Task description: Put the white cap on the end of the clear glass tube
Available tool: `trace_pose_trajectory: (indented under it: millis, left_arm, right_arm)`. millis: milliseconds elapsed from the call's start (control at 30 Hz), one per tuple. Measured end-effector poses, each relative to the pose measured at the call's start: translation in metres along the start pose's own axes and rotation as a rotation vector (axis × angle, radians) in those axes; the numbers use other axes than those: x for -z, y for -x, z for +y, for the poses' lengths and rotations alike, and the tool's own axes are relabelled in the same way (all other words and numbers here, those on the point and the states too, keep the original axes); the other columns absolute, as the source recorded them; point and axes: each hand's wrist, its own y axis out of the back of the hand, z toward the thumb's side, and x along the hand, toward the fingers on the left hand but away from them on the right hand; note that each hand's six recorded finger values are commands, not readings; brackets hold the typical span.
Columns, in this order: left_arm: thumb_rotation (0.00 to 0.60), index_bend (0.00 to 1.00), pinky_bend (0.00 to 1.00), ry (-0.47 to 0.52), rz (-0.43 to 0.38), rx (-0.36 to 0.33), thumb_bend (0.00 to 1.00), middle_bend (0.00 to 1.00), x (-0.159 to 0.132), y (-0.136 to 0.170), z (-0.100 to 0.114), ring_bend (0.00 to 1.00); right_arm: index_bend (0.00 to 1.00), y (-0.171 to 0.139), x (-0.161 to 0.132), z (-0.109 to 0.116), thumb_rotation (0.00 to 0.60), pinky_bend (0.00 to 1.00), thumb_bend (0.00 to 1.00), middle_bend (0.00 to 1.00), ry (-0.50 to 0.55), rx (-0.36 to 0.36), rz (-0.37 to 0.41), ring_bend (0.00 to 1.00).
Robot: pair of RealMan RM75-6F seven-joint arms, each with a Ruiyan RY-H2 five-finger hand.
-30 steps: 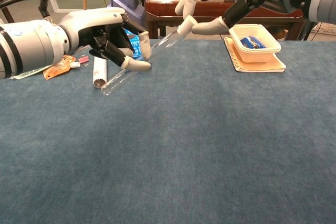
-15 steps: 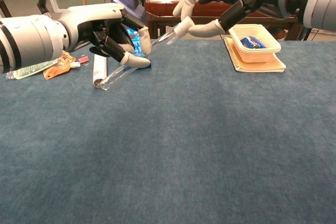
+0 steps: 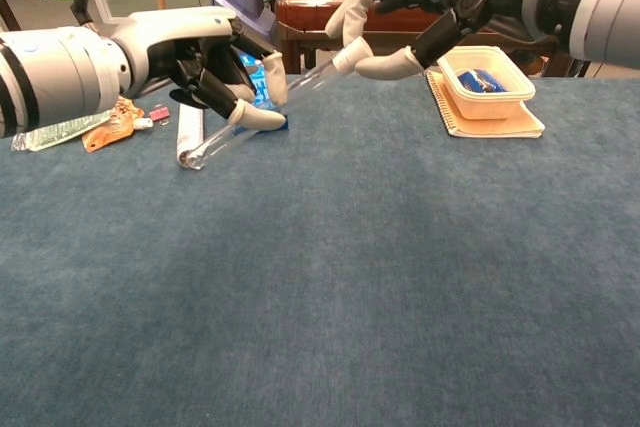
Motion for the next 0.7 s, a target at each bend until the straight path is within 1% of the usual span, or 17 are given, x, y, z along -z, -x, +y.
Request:
trace_pose_trajectory:
  millis: [67,133,233,333,400,600,700]
  left_arm:
    - [0.600,0.65,1.00,-0.001,0.001,0.000,0.22,1.00,0.000,0.000,0.000,0.98]
    - [0.600,0.65,1.00,-0.003,0.002,-0.001,0.22,1.00,0.001,0.000,0.001,0.98]
    - [0.600,0.65,1.00,-0.005,0.004,-0.003,0.22,1.00,0.002,0.000,0.001,0.98]
    - [0.600,0.65,1.00,-0.008,0.006,-0.004,0.23,1.00,0.002,0.001,0.002,0.98]
    - [0.600,0.65,1.00,-0.010,0.007,-0.005,0.22,1.00,0.003,0.001,0.002,0.98]
    - [0.600,0.65,1.00,-0.023,0.013,-0.004,0.22,1.00,0.007,0.003,0.002,0.98]
    - [0.600,0.65,1.00,-0.054,0.019,0.001,0.22,1.00,0.013,0.005,-0.001,0.98]
  right_arm:
    - [0.51,0.000,0.000,0.000,0.600,0.06,0.30,0.19,-0.006,-0.003,0.000,0.01]
    - [0.44,0.001,0.000,-0.001,0.600,0.06,0.21,0.17,-0.015,-0.005,0.000,0.00]
    - [0.37,0.001,0.000,-0.001,0.600,0.06,0.14,0.15,-0.024,-0.005,0.000,0.00]
    - [0.32,0.001,0.000,-0.002,0.600,0.06,0.08,0.14,-0.026,-0.006,0.000,0.00]
    - [0.30,0.001,0.000,-0.002,0.600,0.06,0.05,0.13,-0.026,-0.006,0.000,0.00]
    - [0.21,-0.001,0.000,0.001,0.600,0.06,0.04,0.11,-0.025,0.004,0.001,0.00]
    - [0.19,-0.006,0.001,0.007,0.600,0.06,0.04,0.11,-0.033,0.018,-0.003,0.00]
